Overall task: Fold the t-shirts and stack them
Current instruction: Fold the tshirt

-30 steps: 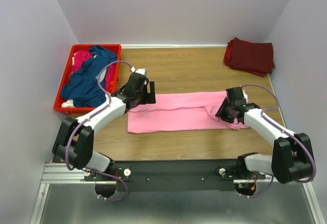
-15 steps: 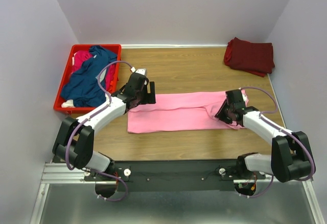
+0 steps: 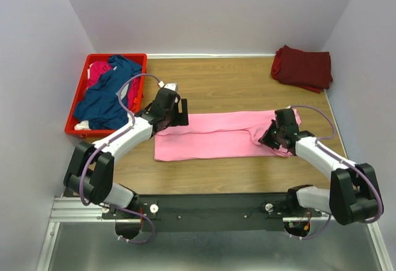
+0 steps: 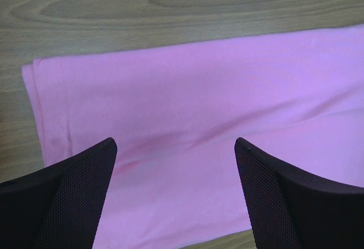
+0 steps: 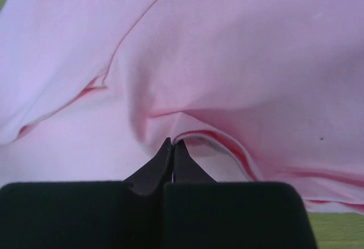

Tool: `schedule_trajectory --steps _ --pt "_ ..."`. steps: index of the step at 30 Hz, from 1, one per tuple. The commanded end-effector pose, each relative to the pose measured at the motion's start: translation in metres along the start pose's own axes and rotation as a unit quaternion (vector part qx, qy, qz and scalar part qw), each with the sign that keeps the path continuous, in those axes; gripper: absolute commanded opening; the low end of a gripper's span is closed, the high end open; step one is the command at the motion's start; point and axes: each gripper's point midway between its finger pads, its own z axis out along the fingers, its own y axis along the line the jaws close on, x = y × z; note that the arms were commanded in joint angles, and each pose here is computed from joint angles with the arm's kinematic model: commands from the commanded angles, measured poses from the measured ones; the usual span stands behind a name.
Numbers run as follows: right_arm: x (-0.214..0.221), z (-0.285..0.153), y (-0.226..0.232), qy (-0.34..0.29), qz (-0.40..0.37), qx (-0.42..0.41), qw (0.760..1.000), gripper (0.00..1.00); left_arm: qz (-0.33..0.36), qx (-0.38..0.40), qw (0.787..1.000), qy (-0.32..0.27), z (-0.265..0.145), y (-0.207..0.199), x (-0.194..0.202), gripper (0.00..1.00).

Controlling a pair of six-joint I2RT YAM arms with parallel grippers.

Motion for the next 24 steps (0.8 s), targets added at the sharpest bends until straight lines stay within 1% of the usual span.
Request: schedule_trajectory --steps 1,2,3,5,6,7,9,10,12,13,16,17,18,20,21,23,24 --pt "0.032 -0.014 0.012 0.067 0.008 -0.056 0.996 0.01 0.004 0.006 1.0 0.004 0.003 -0.005 -0.002 0.92" --pt "0.039 -0.015 0.012 0.082 0.009 -0.062 0.995 0.01 0.004 0.006 1.0 0.005 0.005 -0.006 -0.001 0.92" --pt "0.055 -0.016 0.009 0.117 0.012 -0.064 0.991 0.01 0.004 0.007 1.0 0.005 0.005 -0.007 -0.002 0.92" --pt "0.068 -0.016 0.006 0.145 0.013 -0.069 0.987 0.01 0.006 0.01 1.0 0.009 0.008 -0.008 -0.002 0.92" --pt "0.076 -0.017 0.004 0.162 0.009 -0.072 0.984 0.03 0.009 0.012 1.0 0.008 0.008 -0.01 -0.003 0.92" --pt "0.083 -0.016 0.0 0.178 0.007 -0.064 0.982 0.1 0.011 0.014 1.0 0.014 0.01 -0.012 0.0 0.92" --pt "0.09 -0.016 -0.001 0.204 0.002 -0.064 0.977 0.19 0.016 0.018 1.0 0.015 0.012 -0.016 -0.002 0.92" --pt "0.092 -0.018 0.0 0.214 -0.005 -0.065 0.975 0.28 0.021 0.022 0.999 0.018 0.013 -0.018 0.0 0.92" --pt "0.096 -0.02 0.002 0.232 -0.011 -0.07 0.97 0.37 0.029 0.027 0.999 0.024 0.015 -0.024 0.003 0.92" --pt "0.098 -0.023 0.001 0.241 -0.015 -0.067 0.968 0.43 0.032 0.028 0.999 0.027 0.016 -0.026 0.005 0.92" --pt "0.066 -0.039 0.017 0.194 -0.043 -0.07 0.978 0.52 0.037 0.03 0.998 0.038 0.022 -0.032 0.01 0.92" --pt "0.056 -0.043 0.018 0.178 -0.05 -0.061 0.981 0.52 0.038 0.03 0.998 0.037 0.023 -0.032 0.008 0.92" --pt "0.043 -0.043 0.012 0.148 -0.058 -0.033 0.987 0.53 0.037 0.027 0.998 0.036 0.025 -0.032 0.007 0.92" --pt "0.019 -0.053 0.014 0.11 -0.066 -0.009 0.992 0.54 0.039 0.011 0.998 0.037 0.03 -0.027 0.006 0.92" --pt "0.003 -0.056 0.007 0.072 -0.069 0.019 0.995 0.54 0.04 0.008 0.999 0.034 0.032 -0.027 0.003 0.92" --pt "-0.013 -0.06 -0.007 0.038 -0.063 0.062 0.995 0.54 0.04 -0.002 0.998 0.044 0.039 -0.022 0.006 0.93" --pt "-0.025 -0.061 -0.014 0.012 -0.059 0.086 0.994 0.55 0.038 -0.005 0.998 0.049 0.042 -0.02 0.008 0.93"
